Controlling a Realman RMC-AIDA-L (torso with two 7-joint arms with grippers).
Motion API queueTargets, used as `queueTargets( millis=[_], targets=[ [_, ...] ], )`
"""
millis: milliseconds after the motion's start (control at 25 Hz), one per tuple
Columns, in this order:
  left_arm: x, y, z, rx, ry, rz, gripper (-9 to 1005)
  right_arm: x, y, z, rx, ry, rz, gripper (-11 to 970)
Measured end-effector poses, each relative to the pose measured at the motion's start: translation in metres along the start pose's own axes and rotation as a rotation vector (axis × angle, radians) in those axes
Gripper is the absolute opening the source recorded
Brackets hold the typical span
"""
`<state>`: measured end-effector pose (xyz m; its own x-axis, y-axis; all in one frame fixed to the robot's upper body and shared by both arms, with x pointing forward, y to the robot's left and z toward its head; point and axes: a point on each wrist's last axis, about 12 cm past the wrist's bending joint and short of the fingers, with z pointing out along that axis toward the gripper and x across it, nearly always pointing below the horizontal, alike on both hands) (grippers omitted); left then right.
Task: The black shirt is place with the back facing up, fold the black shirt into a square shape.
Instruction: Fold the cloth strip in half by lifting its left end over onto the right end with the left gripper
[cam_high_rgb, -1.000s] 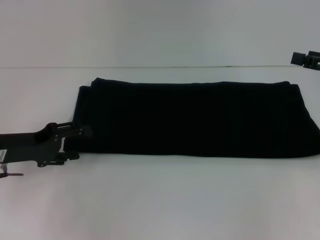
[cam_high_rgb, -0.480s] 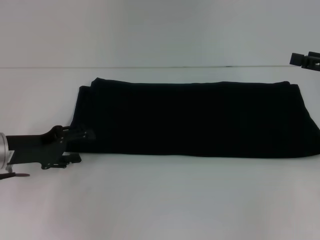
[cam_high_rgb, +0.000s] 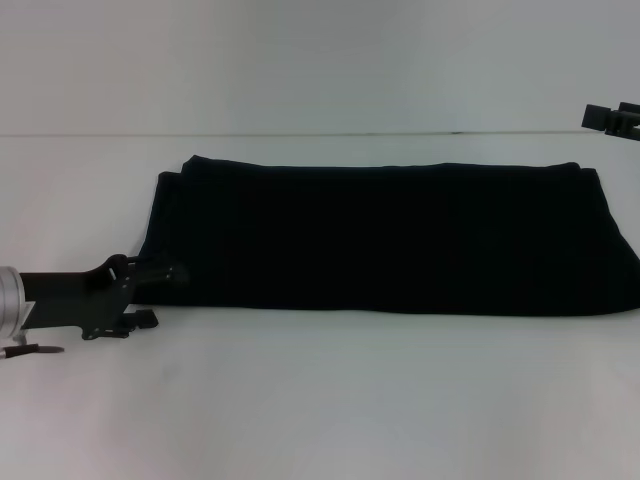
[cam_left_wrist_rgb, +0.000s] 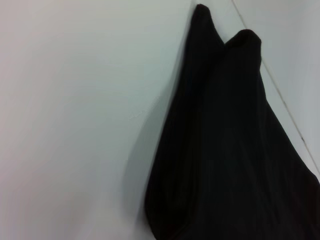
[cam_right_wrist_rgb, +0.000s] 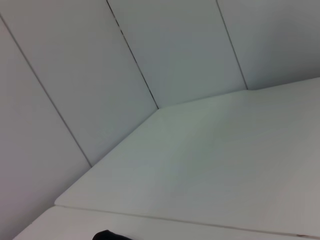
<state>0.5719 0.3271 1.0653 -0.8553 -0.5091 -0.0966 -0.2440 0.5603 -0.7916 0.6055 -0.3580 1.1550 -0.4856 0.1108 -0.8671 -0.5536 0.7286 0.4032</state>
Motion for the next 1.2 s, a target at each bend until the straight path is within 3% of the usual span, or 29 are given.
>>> queueTargets(
  millis=[600, 1200],
  targets=[
    [-0.004, 0.002, 0.002, -0.037, -0.036, 0.009, 881, 0.000, -0.001, 0.000, 0.013, -0.009, 0.002, 904],
    [-0.013, -0.007, 0.009, -0.040, -0.066, 0.033, 880, 0.000, -0.002, 0.000, 0.016, -0.010, 0.003, 901]
  ],
)
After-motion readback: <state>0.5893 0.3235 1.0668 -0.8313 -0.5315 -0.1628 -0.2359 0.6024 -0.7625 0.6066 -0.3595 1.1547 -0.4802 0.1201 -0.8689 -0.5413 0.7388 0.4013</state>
